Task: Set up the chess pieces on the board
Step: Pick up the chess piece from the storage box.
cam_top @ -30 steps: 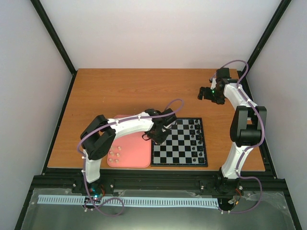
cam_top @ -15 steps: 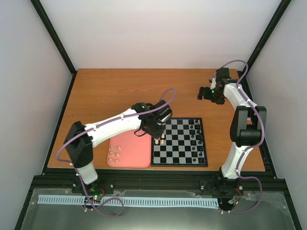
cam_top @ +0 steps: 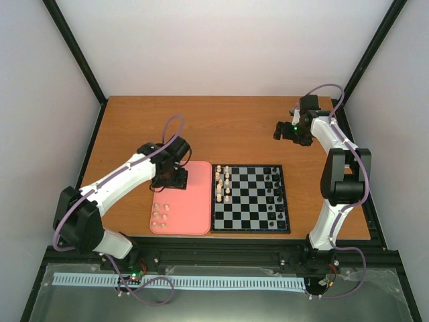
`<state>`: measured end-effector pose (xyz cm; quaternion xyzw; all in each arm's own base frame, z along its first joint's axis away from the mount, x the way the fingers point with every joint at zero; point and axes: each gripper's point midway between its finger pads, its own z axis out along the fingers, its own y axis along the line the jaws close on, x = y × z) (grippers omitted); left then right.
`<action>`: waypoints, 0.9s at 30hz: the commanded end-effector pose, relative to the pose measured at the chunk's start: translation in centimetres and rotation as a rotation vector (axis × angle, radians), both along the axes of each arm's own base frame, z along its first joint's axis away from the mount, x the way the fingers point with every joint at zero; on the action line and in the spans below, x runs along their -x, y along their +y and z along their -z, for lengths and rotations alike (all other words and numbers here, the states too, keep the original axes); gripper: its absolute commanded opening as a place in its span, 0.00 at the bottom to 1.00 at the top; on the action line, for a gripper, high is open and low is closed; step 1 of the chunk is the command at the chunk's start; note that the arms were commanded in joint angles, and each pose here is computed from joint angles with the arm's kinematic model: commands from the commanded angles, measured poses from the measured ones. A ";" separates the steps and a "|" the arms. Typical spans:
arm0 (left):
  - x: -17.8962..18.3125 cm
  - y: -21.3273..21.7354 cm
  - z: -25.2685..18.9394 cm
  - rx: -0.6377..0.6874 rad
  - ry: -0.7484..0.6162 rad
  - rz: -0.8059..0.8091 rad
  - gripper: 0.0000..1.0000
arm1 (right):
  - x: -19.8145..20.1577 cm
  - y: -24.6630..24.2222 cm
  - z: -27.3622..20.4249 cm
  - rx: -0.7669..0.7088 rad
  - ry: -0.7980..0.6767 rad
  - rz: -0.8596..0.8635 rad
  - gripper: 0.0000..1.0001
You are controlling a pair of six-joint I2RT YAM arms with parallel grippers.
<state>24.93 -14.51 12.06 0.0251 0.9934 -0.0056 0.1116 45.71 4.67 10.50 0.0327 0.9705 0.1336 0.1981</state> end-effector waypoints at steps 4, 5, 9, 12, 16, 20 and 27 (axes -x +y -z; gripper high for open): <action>3.1 0.8 3.5 0.025 0.096 -0.093 0.73 | -0.2 0.6 -0.9 -0.004 -0.030 -0.018 1.00; 3.3 0.9 3.8 0.026 0.105 -0.101 0.72 | -0.1 0.6 -0.9 -0.004 -0.030 -0.018 1.00; 4.1 1.4 5.1 0.016 0.130 -0.114 0.68 | 0.1 0.5 -0.7 0.000 -0.027 -0.019 1.00; 4.6 1.5 6.1 0.013 0.153 -0.109 0.63 | 0.2 0.6 -0.6 -0.003 -0.025 -0.020 1.00; 4.6 1.4 6.6 0.010 0.160 -0.105 0.61 | 0.1 0.6 -0.5 -0.003 -0.022 -0.018 1.00; 4.8 1.6 7.4 0.001 0.178 -0.108 0.60 | 0.1 0.7 -0.5 -0.002 -0.023 -0.021 1.00; 4.9 2.0 8.4 -0.017 0.197 -0.119 0.51 | 0.1 0.7 -0.3 0.002 -0.018 -0.022 1.00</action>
